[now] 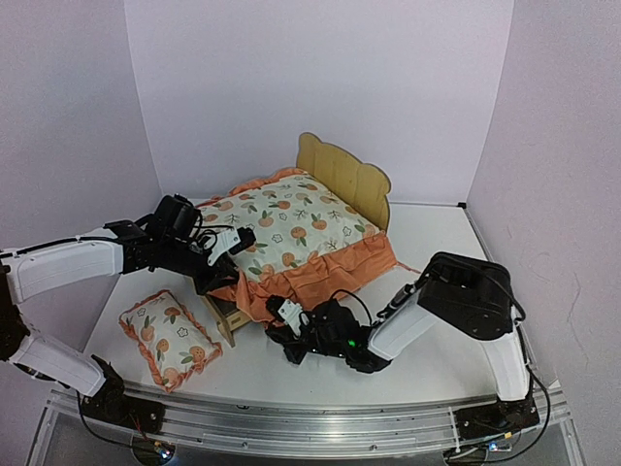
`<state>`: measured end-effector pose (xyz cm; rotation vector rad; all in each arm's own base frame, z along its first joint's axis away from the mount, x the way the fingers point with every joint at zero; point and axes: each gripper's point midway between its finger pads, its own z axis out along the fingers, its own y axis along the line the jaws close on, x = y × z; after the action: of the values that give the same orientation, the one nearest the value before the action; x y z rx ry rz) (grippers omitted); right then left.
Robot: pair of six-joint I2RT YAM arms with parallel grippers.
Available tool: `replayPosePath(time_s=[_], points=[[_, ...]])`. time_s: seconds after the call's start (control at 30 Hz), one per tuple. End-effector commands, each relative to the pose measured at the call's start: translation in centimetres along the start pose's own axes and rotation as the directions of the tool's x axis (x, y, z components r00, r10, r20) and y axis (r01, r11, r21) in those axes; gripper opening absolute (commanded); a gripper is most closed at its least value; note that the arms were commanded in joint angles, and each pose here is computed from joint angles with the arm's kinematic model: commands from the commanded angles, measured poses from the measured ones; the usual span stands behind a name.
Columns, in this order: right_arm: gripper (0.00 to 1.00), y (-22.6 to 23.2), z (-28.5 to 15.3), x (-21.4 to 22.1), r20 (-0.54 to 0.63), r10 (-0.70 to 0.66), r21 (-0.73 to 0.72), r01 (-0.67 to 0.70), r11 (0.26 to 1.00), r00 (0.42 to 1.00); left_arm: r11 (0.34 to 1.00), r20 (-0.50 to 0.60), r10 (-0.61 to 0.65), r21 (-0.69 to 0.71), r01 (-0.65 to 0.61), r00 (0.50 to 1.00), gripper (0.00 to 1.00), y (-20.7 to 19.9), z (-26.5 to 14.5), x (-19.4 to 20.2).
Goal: Set up the pet bed
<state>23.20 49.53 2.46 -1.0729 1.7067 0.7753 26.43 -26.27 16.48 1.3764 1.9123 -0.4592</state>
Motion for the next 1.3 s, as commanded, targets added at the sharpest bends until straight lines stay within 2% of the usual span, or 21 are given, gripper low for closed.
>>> replayPosePath(time_s=[0.0,0.13,0.3,0.4,0.7,0.87,0.93,1.03,1.1,1.13,1.17,1.27], points=[[0.0,3.0,-3.2,-2.8,-0.001,0.022,-0.148,-0.022,0.989,1.0,0.992,0.046,0.091,0.083,-0.095,0.995,0.34,-1.8,-1.1,-0.5],[0.0,5.0,-5.5,-2.9,-0.081,0.031,-0.259,-0.051,0.964,0.996,0.975,0.074,0.153,0.149,-0.163,0.985,0.57,-3.5,-2.1,-0.6],[0.0,7.2,-8.0,-3.4,-0.182,0.083,-0.37,-0.147,0.917,0.98,0.94,0.089,0.229,0.239,-0.244,0.969,0.72,-5.5,-3.5,-0.3],[0.0,7.8,-9.0,-3.9,-0.243,0.109,-0.386,-0.199,0.901,0.964,0.906,0.088,0.291,0.293,-0.304,0.953,0.79,-6.9,-4.2,0.2],[0.0,6.3,-8.0,-6.4,-0.225,0.189,-0.306,-0.253,0.918,0.956,0.907,0.116,0.365,0.179,-0.381,0.924,0.81,-7.0,-1.4,-1.4],[0.0,4.8,-6.2,-6.8,-0.226,0.249,-0.257,-0.304,0.917,0.942,0.879,0.128,0.427,0.173,-0.444,0.895,0.8,-7.6,0.0,-1.5],[0.0,4.3,-5.8,-7.2,-0.224,0.276,-0.242,-0.328,0.913,0.935,0.874,0.11,0.44,0.175,-0.453,0.891,0.7,-7.6,0.4,-0.9],[0.0,3.5,-5.5,-7.4,-0.218,0.296,-0.224,-0.343,0.912,0.93,0.893,0.08,0.426,0.119,-0.433,0.901,0.29,-6.3,0.7,-1.3],[0.02,2.9,-5.5,-7.2,-0.226,0.326,-0.208,-0.372,0.904,0.918,0.91,0.067,0.4,0.085,-0.405,0.914,0.08,-5.5,0.7,-2.1],[0.06,2.7,-5.6,-7.0,-0.235,0.342,-0.201,-0.389,0.899,0.91,0.918,0.061,0.384,0.077,-0.388,0.921,0.02,-5.2,0.6,-2.4],[0.11,2.3,-5.8,-6.6,-0.246,0.36,-0.19,-0.409,0.893,0.9,0.927,0.059,0.365,0.066,-0.369,0.929,0.0,-4.9,0.4,-2.8],[0.26,1.5,-6.8,-5.9,-0.272,0.391,-0.157,-0.441,0.883,0.879,0.956,0.06,0.286,0.057,-0.289,0.956,0.0,-4.1,-0.3,-3.6]])
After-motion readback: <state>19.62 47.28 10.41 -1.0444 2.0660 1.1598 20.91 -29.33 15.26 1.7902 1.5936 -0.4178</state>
